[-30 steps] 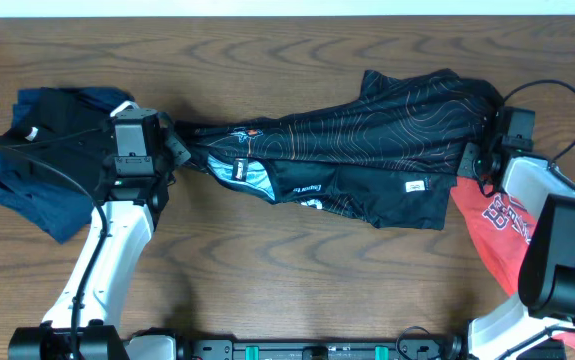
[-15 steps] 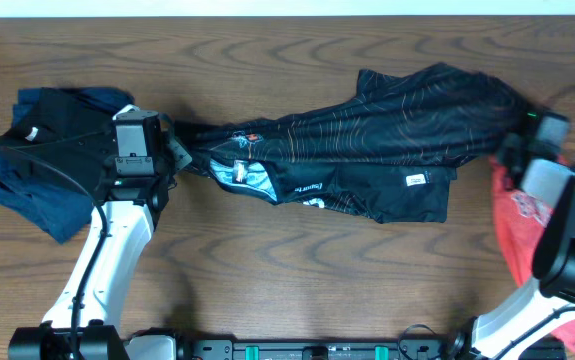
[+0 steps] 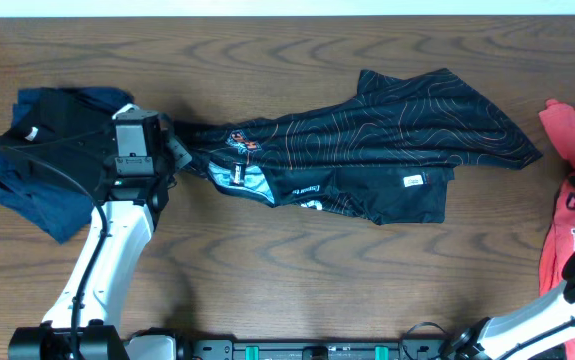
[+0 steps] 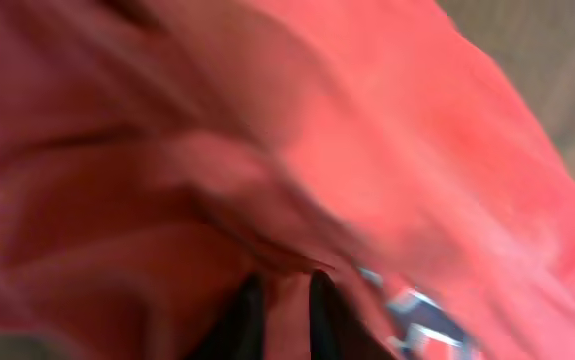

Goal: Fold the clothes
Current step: 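Stretch the jersey between both grippers, spreading it across the table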

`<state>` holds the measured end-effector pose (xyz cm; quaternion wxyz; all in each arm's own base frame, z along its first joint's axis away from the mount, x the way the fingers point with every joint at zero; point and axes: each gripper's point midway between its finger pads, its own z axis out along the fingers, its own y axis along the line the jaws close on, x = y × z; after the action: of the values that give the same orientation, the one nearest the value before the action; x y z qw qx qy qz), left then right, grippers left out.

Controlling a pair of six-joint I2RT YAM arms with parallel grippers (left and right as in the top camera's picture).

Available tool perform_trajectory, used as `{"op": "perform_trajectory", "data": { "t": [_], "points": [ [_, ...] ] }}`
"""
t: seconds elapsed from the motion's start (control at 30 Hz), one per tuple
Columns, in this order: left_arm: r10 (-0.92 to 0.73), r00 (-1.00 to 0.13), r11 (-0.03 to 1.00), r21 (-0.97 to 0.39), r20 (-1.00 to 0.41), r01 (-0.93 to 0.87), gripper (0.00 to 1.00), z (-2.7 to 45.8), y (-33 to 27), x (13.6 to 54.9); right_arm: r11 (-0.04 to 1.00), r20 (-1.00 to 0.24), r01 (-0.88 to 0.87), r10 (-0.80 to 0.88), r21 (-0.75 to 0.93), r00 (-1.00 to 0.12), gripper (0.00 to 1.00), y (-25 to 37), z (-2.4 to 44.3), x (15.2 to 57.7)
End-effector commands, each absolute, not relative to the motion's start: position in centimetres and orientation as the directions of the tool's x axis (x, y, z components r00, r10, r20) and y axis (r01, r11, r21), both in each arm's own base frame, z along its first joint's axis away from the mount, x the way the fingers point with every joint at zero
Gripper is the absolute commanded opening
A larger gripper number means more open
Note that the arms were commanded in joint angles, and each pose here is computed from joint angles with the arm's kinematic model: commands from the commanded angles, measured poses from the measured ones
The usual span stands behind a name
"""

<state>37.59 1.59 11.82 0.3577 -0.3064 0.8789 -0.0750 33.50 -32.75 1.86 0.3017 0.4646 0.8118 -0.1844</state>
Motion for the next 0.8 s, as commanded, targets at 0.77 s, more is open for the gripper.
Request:
{"op": "perform_trajectory", "data": {
  "t": [0.77],
  "points": [
    [-0.224, -0.486, 0.971, -0.151, -0.845, -0.184, 0.06, 21.0, -1.3, 48.8, 0.897, -0.282, 0.436, 0.436, 0.065, -0.855, 0.3, -10.6, 2.1, 36.0]
  ]
}}
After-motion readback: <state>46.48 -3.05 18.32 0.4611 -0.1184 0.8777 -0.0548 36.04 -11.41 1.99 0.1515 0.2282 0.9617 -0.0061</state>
